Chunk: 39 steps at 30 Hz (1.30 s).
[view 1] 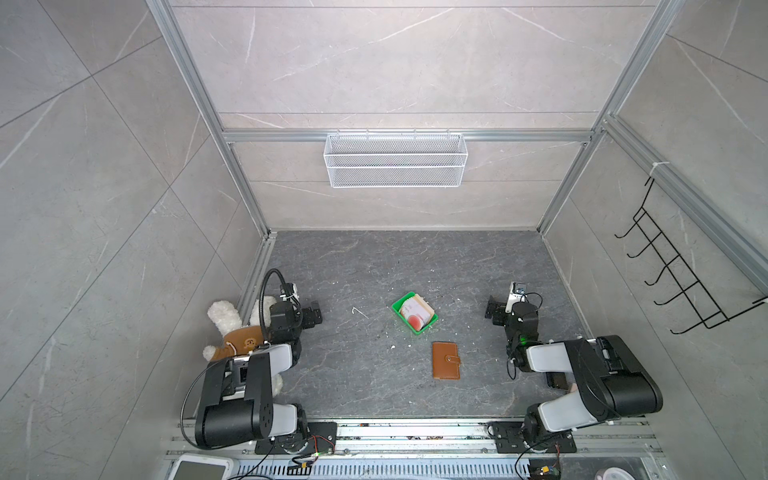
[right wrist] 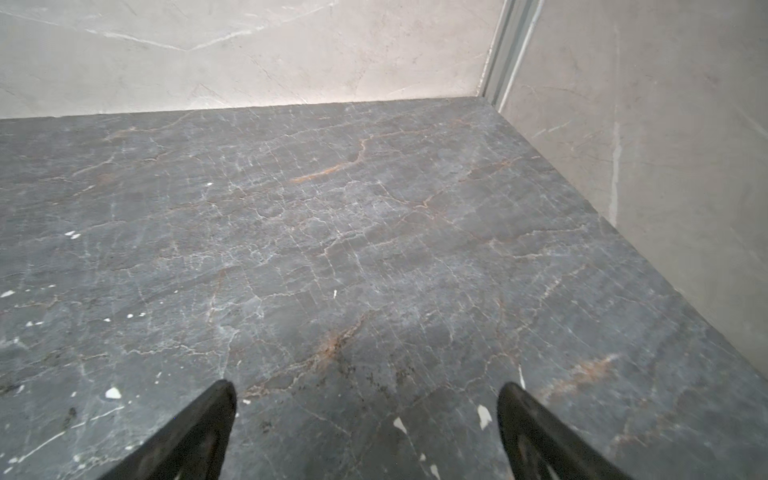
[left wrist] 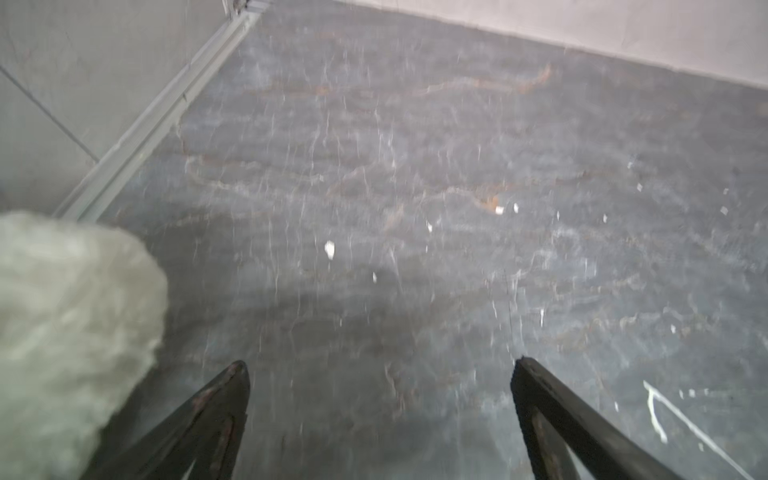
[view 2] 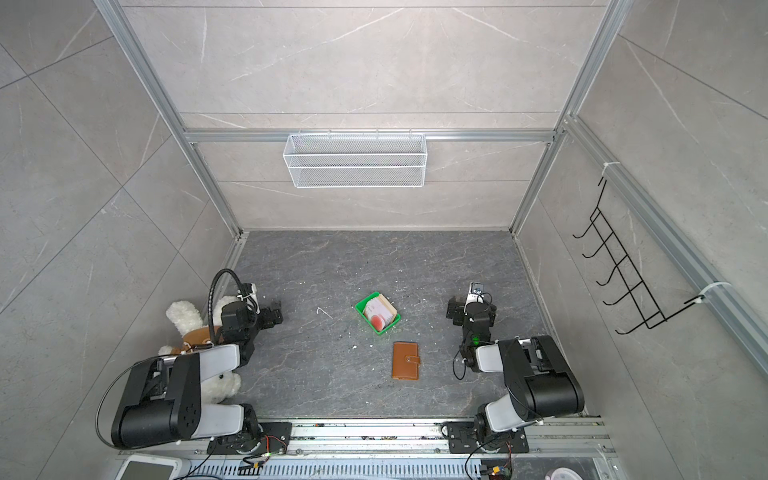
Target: Put the credit cards into the card holder
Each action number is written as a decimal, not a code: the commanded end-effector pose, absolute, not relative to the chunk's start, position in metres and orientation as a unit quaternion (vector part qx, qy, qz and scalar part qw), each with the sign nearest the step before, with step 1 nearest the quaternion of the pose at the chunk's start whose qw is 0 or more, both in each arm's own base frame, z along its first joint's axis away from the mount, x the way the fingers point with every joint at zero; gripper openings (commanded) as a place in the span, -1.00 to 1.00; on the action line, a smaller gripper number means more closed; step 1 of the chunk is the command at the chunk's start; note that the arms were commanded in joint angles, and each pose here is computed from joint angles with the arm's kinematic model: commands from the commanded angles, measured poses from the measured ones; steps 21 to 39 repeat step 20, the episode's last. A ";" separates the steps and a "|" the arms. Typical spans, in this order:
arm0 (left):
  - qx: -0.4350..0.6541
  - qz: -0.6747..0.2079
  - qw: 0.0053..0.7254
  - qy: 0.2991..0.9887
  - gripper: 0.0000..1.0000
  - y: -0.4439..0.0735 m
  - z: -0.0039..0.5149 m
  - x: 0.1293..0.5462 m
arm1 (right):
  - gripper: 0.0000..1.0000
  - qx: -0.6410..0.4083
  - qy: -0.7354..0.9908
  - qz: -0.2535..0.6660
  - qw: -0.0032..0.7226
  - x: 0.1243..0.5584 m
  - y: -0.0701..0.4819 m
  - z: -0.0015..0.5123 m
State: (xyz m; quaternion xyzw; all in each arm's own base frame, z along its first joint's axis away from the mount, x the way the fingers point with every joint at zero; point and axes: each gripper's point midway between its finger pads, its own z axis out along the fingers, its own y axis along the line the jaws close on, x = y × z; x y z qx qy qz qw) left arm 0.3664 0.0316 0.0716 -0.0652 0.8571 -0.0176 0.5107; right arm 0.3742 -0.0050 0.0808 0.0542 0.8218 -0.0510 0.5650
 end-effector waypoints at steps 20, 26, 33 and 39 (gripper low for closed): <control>-0.020 -0.031 0.558 0.829 1.00 0.022 0.087 0.384 | 0.99 0.024 0.810 -0.018 0.585 0.389 0.005 0.097; -0.020 -0.031 0.558 0.829 1.00 0.022 0.087 0.384 | 0.99 0.024 0.810 -0.018 0.585 0.389 0.005 0.097; -0.020 -0.031 0.558 0.829 1.00 0.022 0.087 0.384 | 0.99 0.024 0.810 -0.018 0.585 0.389 0.005 0.097; -0.020 -0.031 0.558 0.829 1.00 0.022 0.087 0.384 | 0.99 0.024 0.810 -0.018 0.585 0.389 0.005 0.097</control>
